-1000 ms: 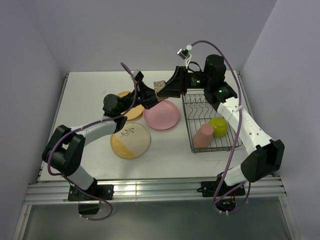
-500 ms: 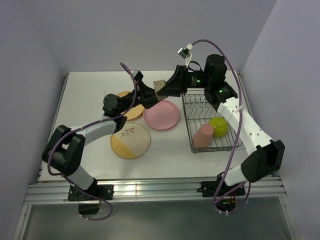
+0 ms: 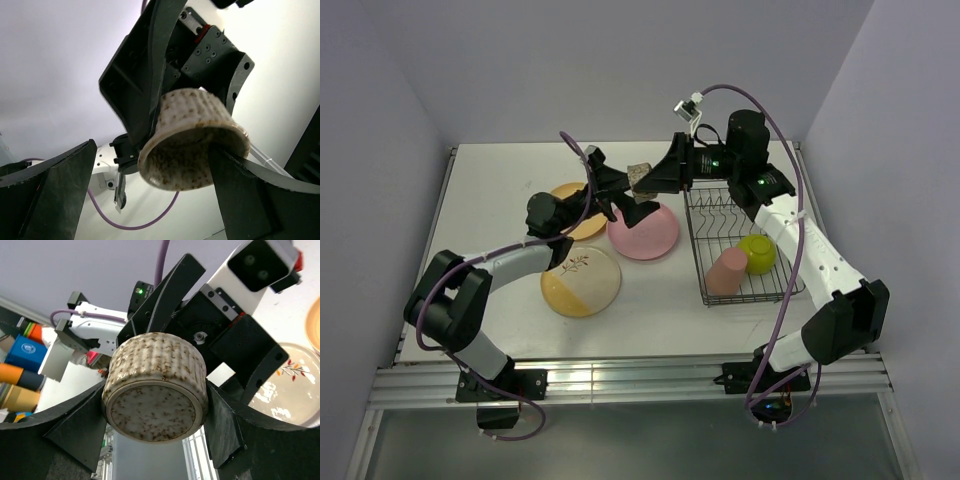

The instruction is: Load the mixed dishes into the dish rack

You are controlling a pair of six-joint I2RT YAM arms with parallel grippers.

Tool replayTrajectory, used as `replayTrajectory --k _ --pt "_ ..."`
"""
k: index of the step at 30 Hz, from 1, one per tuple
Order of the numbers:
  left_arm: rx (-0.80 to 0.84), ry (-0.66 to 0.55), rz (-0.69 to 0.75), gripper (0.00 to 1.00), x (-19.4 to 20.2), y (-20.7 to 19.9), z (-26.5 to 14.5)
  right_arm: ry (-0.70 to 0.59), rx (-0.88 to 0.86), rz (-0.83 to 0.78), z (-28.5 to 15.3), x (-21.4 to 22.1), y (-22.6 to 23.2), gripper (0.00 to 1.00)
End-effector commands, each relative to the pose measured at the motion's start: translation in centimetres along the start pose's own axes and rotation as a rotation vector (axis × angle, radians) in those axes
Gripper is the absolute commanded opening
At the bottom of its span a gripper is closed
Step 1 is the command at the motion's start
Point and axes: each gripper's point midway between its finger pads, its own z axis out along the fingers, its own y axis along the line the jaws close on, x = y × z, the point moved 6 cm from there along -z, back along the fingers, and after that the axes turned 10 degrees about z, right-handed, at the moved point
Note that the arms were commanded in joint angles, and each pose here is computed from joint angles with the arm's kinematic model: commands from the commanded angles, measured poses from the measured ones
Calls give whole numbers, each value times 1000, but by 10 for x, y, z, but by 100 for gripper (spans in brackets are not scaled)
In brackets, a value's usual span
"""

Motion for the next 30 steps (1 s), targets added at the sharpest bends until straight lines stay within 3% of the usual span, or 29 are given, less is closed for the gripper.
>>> replayTrajectory --k 1,6,12,14,16,19,20,21,22,23,24,25,26,30 --pt "164 155 -397 99 19 -64 -17 -105 58 -80 -13 -18 14 0" --pt "133 113 -484 99 23 -46 -30 -195 139 -64 -32 -30 4 0" --pt "196 68 -462 99 19 -48 -38 -246 226 -32 -48 -25 -5 0" --pt "156 74 -441 99 16 -44 -40 -273 325 -2 -60 -19 -8 0" --pt "66 60 -394 99 4 -34 -39 -351 495 30 -73 -21 -20 0" --pt "-128 123 -316 99 -7 -12 -27 -350 795 122 -101 1 -31 0" --pt "-159 190 -191 99 -7 -12 -20 -366 871 145 -109 5 -33 0" --pt "-204 200 -173 99 -11 -5 -16 -388 947 166 -119 9 -36 0" --pt "-327 182 -265 99 -16 19 -15 -396 1062 221 -132 21 -43 0" --pt "-356 212 -114 99 -20 24 -11 -410 1119 248 -141 27 -43 0" --pt "-435 203 -93 99 -25 37 -12 -409 1165 273 -148 34 -45 0" --pt "-631 184 -235 99 -25 70 -26 -381 1233 316 -157 49 -46 0" --pt "-665 228 -43 99 -33 70 -22 -372 1272 338 -162 57 -46 0" --pt "-1092 224 80 99 -51 119 -52 -355 1416 418 -181 94 -48 0"
